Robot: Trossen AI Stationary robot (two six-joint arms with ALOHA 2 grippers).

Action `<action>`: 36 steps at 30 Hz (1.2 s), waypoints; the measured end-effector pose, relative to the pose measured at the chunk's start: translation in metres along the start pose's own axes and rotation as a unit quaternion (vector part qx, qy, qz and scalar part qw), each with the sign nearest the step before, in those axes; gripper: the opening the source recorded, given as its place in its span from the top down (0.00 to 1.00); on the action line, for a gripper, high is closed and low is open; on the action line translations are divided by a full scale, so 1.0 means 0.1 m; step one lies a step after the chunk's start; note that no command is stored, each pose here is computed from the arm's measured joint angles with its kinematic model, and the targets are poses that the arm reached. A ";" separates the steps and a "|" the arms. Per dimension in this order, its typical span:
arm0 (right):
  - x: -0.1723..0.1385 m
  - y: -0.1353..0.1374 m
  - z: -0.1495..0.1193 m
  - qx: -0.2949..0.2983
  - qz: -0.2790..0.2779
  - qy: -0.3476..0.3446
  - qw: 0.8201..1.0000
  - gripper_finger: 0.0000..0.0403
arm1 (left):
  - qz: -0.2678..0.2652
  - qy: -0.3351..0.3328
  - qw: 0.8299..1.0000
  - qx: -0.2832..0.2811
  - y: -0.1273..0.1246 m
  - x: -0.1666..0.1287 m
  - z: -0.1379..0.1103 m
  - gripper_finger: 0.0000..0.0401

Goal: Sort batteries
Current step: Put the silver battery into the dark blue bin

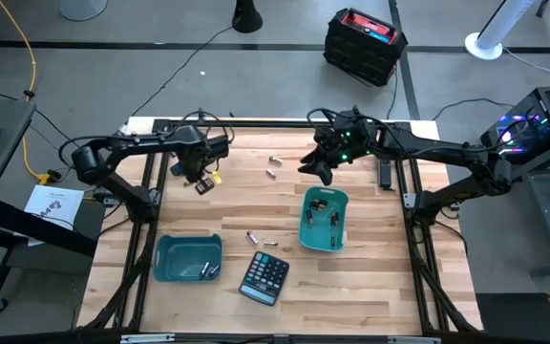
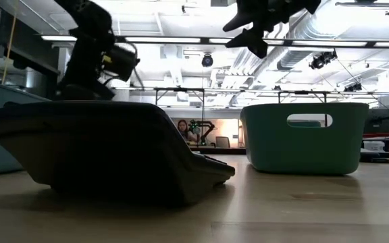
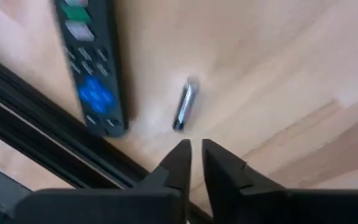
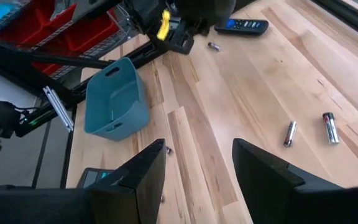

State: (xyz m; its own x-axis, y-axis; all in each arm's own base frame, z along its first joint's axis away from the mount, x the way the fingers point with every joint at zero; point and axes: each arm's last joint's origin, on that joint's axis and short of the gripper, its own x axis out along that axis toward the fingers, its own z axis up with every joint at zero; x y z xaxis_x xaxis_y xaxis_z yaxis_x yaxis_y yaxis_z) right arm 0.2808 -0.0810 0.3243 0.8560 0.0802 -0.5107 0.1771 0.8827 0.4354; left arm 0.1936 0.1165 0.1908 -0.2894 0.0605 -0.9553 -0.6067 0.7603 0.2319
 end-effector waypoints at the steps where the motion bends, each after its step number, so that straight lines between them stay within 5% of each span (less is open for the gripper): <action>1: 0.00 0.00 0.01 -0.001 0.001 -0.003 1.000 0.55 | -0.004 0.011 1.000 -0.003 -0.01 0.05 -0.03 0.89; 14: 0.00 0.01 0.04 0.023 0.003 -0.021 1.000 0.55 | 0.007 -0.007 1.000 0.011 -0.04 0.33 -0.04 0.53; 24: 0.00 0.01 0.04 0.046 -0.006 -0.026 0.999 0.55 | -0.040 0.042 0.998 0.037 -0.07 0.57 0.11 0.49; 28: 0.00 0.00 0.05 0.050 -0.016 -0.030 0.998 0.55 | -0.063 0.076 0.994 0.046 -0.12 0.67 0.15 0.56; 33: 0.00 0.00 0.05 0.054 -0.018 -0.031 0.998 0.55 | -0.063 0.075 0.994 0.056 -0.17 0.63 0.11 0.92; 36: 0.00 0.00 0.05 0.054 -0.019 -0.031 0.998 0.55 | -0.062 0.037 0.997 0.038 -0.15 0.44 0.05 0.95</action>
State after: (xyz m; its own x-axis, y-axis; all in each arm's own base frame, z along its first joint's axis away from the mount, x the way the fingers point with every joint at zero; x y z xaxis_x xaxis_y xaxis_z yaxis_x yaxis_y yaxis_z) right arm 0.2831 -0.0831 0.3278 0.8758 0.0153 -0.4824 0.2582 0.8295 0.4952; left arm 0.1939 0.1110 0.1442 -0.2709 -0.0824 -0.9591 -0.5842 0.8059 0.0958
